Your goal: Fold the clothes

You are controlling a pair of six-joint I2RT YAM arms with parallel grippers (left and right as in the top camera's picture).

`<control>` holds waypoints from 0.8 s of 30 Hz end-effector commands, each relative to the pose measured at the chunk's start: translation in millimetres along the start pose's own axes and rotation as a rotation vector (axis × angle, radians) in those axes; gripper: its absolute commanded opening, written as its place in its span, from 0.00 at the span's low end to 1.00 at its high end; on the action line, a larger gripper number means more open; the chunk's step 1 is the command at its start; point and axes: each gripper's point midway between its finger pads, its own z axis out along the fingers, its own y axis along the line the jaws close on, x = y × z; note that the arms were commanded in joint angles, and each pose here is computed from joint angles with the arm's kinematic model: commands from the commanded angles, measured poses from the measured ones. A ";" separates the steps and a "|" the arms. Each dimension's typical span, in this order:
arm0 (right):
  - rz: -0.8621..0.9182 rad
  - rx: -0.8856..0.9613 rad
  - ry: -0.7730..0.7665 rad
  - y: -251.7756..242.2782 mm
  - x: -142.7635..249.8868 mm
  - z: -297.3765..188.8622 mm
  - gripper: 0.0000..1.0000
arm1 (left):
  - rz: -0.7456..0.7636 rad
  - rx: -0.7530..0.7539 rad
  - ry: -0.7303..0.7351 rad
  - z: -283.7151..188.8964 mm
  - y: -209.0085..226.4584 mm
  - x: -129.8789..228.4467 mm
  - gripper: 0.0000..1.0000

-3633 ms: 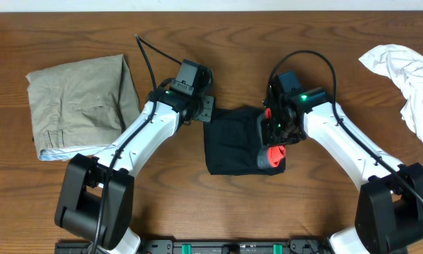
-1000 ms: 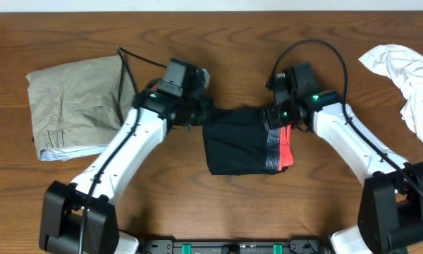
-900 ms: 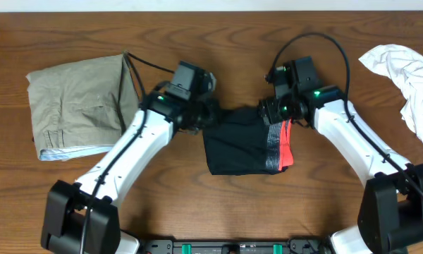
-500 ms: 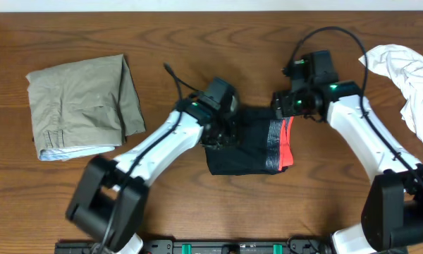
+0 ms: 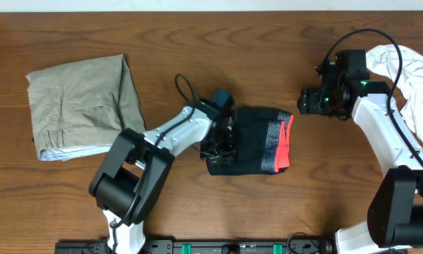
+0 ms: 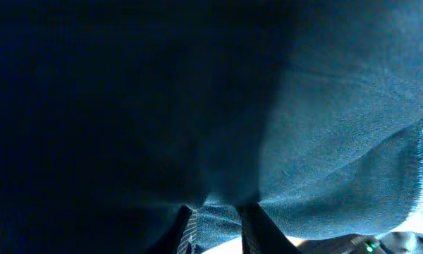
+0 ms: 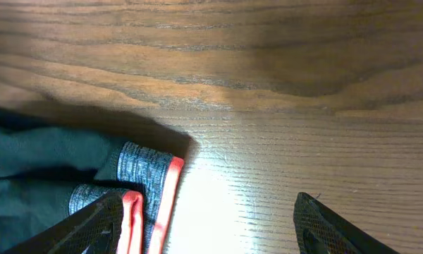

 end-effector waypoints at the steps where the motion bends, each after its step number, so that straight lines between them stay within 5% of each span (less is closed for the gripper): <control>1: 0.014 -0.002 -0.014 0.1 -6.8 -3.9 0.75 | -0.037 -0.098 -0.029 3.2 50.8 -24.6 0.24; 13: 0.017 -0.017 0.008 2.8 -1.6 -3.9 0.77 | -0.046 0.012 -0.441 -69.5 99.7 -144.7 0.32; 22: 0.017 -0.038 0.010 6.3 -1.1 -3.9 0.80 | -0.002 0.258 -0.500 -125.9 74.1 -164.6 0.42; 24: 0.016 -0.038 0.008 6.4 -1.6 -3.9 0.80 | 0.032 0.287 -0.513 -136.5 64.6 -161.4 0.54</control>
